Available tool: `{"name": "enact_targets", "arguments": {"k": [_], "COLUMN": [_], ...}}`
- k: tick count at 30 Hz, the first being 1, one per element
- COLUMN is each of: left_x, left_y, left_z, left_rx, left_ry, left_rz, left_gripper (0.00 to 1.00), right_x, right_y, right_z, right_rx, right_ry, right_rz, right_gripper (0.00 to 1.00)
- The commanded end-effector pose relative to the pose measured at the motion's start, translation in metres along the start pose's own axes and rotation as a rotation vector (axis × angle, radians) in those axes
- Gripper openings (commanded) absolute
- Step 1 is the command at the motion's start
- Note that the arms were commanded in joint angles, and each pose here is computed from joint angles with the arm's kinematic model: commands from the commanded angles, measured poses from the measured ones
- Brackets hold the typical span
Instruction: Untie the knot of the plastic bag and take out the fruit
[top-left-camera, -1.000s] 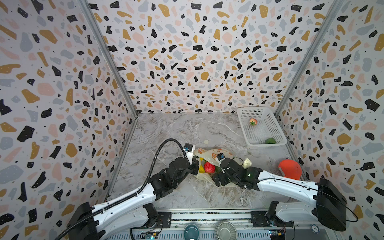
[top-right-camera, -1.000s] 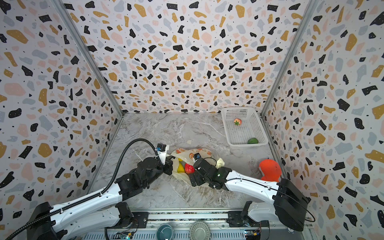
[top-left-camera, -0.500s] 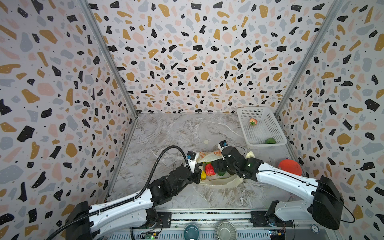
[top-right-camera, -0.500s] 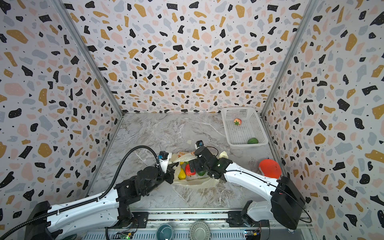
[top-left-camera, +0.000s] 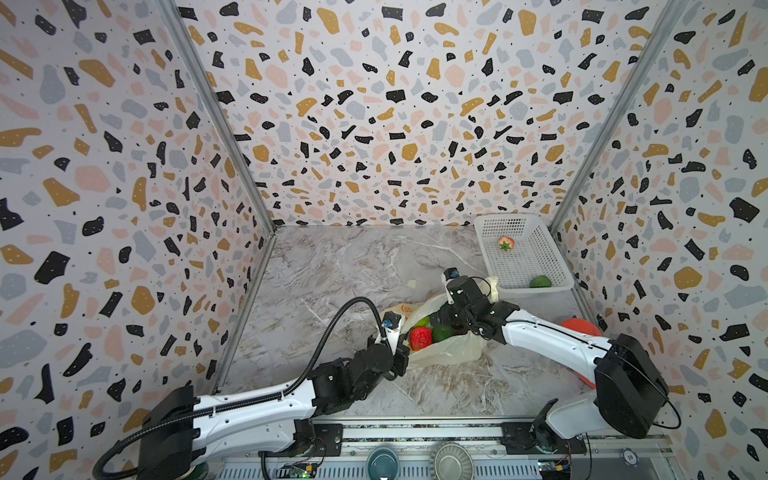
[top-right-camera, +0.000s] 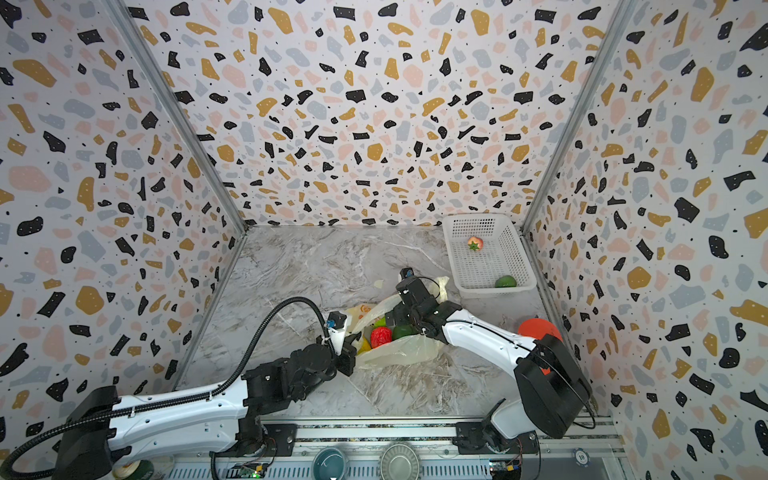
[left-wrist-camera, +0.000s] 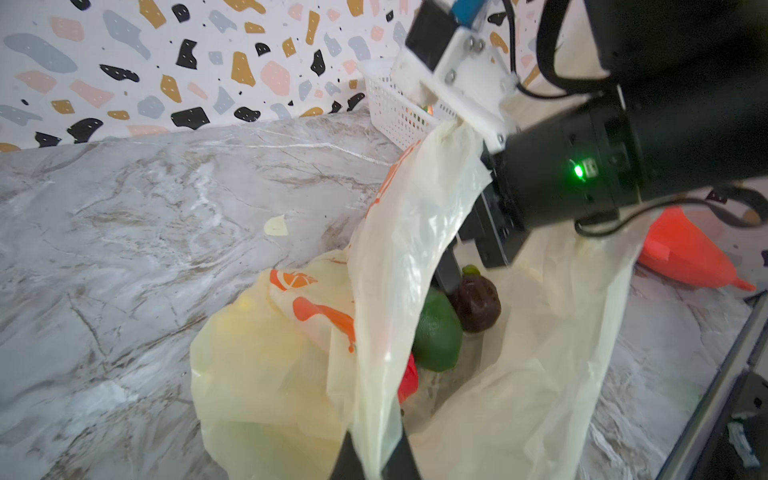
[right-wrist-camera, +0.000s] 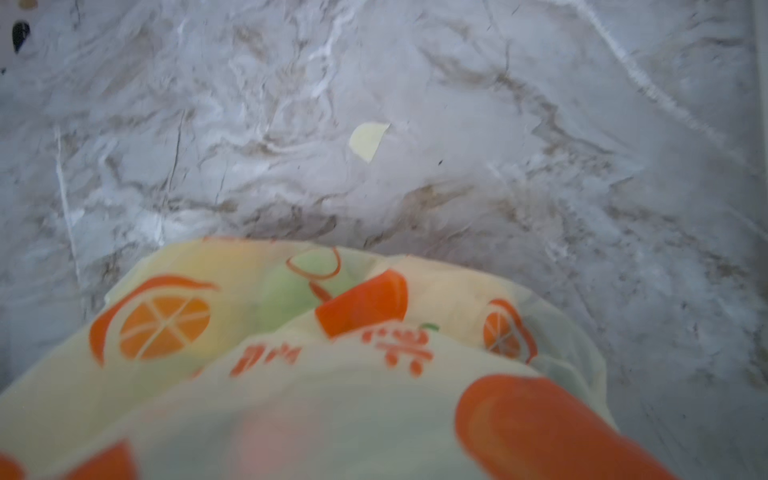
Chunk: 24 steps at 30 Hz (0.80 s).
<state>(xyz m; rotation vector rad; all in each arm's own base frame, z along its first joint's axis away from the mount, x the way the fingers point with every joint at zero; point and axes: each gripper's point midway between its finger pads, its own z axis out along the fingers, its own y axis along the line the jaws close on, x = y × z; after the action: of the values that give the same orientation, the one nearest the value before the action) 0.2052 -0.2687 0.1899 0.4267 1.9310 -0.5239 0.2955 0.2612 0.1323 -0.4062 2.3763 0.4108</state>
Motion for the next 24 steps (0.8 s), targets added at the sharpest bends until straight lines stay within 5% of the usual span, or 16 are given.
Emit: {"name": "enact_targets", "arguments": {"k": [1, 24], "left_x": [-0.034, -0.067], "left_y": [-0.003, 0.01], "left_z": [0.004, 0.008], "left_rx": [-0.043, -0.032], "left_ry": [-0.052, -0.077], "left_rz": [-0.048, -0.143], "left_gripper": [0.0, 0.0], "right_x": [0.017, 0.067], "right_y": [0.01, 0.045], "right_z": [-0.031, -0.084], "right_rx": [-0.021, -0.023], "right_ry": [0.027, -0.047], "right_rz": [-0.09, -0.388], "right_gripper": [0.99, 0.98]}}
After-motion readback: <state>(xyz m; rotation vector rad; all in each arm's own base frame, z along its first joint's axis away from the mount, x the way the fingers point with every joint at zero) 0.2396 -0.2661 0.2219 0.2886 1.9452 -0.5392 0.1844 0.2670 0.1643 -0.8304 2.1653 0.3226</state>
